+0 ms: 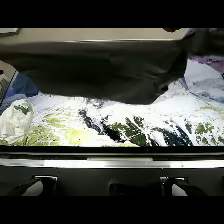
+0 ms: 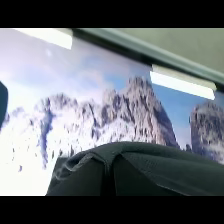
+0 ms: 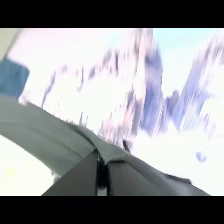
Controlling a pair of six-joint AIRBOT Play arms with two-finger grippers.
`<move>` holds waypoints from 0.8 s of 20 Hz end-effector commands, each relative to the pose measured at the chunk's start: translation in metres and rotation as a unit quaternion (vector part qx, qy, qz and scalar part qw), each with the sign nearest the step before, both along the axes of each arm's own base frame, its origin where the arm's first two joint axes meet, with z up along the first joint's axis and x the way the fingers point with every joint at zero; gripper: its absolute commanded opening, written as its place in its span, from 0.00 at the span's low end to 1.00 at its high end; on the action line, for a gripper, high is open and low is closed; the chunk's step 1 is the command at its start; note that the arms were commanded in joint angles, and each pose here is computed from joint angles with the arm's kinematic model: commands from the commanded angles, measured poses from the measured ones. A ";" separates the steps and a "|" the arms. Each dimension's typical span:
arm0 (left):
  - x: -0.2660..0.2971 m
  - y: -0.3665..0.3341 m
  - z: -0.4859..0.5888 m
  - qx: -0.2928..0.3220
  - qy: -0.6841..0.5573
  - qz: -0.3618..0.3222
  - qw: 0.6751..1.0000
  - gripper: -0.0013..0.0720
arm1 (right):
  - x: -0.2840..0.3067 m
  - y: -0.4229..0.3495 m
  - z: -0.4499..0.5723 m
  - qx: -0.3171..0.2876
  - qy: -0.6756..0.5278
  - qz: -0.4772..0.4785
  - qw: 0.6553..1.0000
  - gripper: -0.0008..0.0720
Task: Fold the clothes and pants, and hang the long-sleeved shirts on hangers.
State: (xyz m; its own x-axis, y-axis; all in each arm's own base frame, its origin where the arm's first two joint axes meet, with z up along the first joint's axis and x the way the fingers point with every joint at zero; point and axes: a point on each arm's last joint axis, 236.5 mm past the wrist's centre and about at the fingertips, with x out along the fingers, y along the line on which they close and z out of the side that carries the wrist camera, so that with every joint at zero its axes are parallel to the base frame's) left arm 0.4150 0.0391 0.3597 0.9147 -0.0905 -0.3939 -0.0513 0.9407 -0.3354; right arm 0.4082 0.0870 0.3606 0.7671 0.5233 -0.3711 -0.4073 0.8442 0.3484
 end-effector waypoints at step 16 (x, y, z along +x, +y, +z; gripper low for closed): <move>-0.106 0.027 -0.033 0.077 0.134 0.078 0.985 0.03 | -0.069 -0.046 0.014 -0.045 0.072 -0.132 0.988 0.06</move>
State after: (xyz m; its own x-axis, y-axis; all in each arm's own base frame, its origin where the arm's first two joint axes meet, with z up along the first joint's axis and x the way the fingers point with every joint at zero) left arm 0.2803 0.0633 0.3857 0.8591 0.1698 -0.4827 -0.2725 0.9503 -0.1507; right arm 0.2934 0.0505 0.4384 0.9091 0.2667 -0.3200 -0.1964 0.9518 0.2355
